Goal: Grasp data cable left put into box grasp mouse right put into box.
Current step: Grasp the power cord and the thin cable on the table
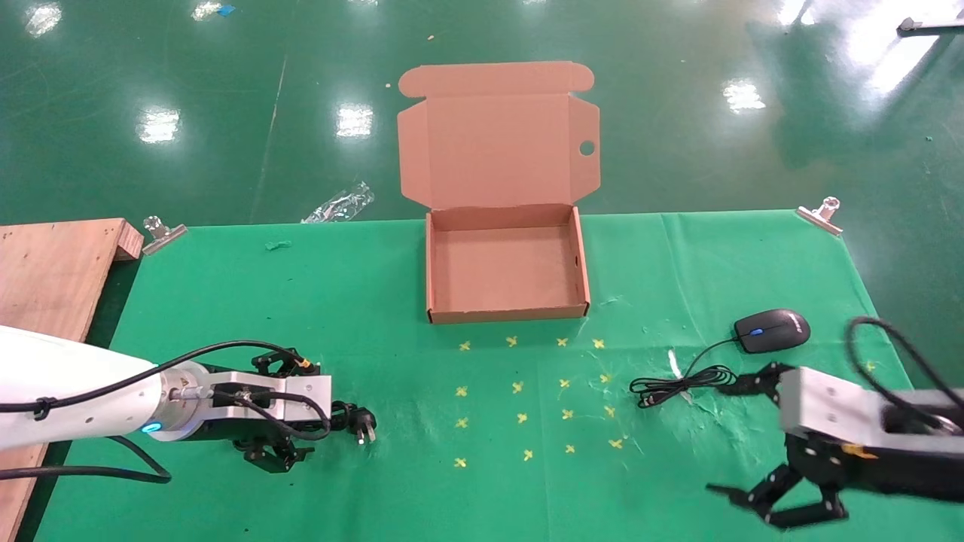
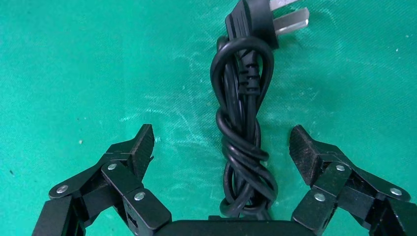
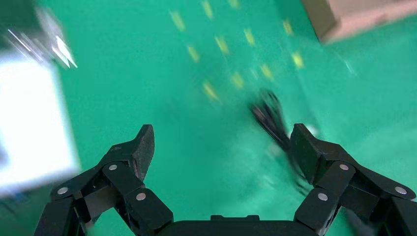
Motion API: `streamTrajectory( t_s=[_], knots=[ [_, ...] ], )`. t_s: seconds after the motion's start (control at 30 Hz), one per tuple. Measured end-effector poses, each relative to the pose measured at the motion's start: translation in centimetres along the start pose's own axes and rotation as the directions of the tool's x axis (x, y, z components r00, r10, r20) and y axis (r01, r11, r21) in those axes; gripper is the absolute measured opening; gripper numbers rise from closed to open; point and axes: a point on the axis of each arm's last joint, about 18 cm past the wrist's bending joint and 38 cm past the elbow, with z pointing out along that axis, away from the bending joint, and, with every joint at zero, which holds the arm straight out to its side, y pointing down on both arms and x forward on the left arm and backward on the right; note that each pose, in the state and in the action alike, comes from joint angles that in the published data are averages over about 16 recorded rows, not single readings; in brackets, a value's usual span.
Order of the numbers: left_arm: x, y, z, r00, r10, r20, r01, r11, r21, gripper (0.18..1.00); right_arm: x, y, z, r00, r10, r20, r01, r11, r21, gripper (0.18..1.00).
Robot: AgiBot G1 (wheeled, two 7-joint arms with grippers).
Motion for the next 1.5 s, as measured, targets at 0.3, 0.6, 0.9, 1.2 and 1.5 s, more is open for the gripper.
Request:
streamTrajectory(
  t_s=[0.3,0.6,0.9,1.2,1.5],
  knots=[
    [0.0,0.0,0.0,1.0,0.0,0.0,0.0,1.0,0.0,1.001,4.2,-0.8,5.6,0.985,-0.164,-0.047,0.149,0.961,-0.233,1.001],
    [0.0,0.0,0.0,1.0,0.0,0.0,0.0,1.0,0.0,1.001,5.7,-1.1,9.8,0.984,-0.174,-0.04,0.154,0.94,-0.306,1.001],
    [0.0,0.0,0.0,1.0,0.001,0.0,-0.001,1.0,0.0,0.997,6.2,-0.6,11.3,0.985,-0.171,-0.034,0.15,0.931,-0.334,0.999],
    [0.0,0.0,0.0,1.0,0.0,0.001,0.0,1.0,0.001,0.961,6.2,-0.6,11.2,0.985,-0.169,-0.035,0.148,0.931,-0.333,0.978],
    [0.0,0.0,0.0,1.0,0.0,0.0,0.0,1.0,0.001,0.836,6.1,-0.6,11.0,0.986,-0.166,-0.033,0.146,0.934,-0.327,0.884]
  ],
)
